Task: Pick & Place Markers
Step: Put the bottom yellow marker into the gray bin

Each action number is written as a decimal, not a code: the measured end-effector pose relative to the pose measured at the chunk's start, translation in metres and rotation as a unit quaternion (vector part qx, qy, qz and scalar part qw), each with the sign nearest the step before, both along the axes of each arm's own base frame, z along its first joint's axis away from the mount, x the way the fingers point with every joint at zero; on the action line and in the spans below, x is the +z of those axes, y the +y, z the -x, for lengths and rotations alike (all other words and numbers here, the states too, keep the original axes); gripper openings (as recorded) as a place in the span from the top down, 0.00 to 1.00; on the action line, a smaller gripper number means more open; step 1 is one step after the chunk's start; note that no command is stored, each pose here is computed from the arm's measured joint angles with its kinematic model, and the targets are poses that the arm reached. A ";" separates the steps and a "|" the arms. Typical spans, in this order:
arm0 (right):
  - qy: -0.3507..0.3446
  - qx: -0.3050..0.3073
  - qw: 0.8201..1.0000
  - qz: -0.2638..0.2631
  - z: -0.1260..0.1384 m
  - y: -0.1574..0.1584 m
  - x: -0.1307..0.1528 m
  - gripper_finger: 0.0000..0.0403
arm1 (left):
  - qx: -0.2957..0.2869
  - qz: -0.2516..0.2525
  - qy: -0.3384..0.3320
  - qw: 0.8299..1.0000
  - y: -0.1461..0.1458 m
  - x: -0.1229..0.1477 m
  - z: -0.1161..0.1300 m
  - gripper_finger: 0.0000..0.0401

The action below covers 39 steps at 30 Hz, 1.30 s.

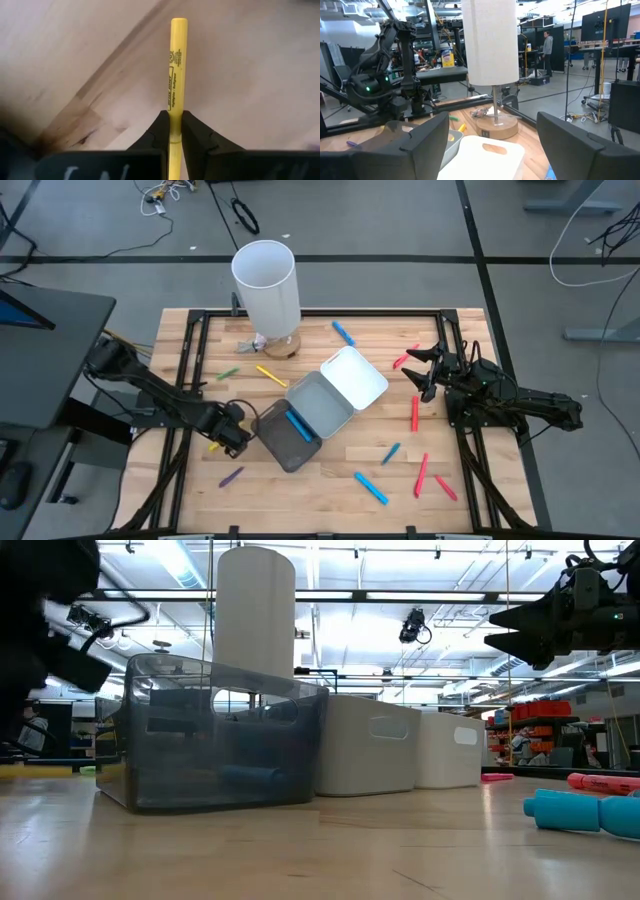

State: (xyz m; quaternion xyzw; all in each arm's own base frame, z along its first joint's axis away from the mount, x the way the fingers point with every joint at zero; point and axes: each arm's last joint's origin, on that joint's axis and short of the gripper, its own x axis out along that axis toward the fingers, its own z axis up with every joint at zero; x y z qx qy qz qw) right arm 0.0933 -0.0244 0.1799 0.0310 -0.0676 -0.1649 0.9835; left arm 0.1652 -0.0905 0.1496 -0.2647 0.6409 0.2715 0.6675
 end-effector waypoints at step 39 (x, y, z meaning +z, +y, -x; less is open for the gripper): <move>0.000 0.000 1.000 0.000 0.000 0.000 0.000 0.25 | -0.188 -0.012 -0.044 0.981 -0.008 0.144 -0.016 0.93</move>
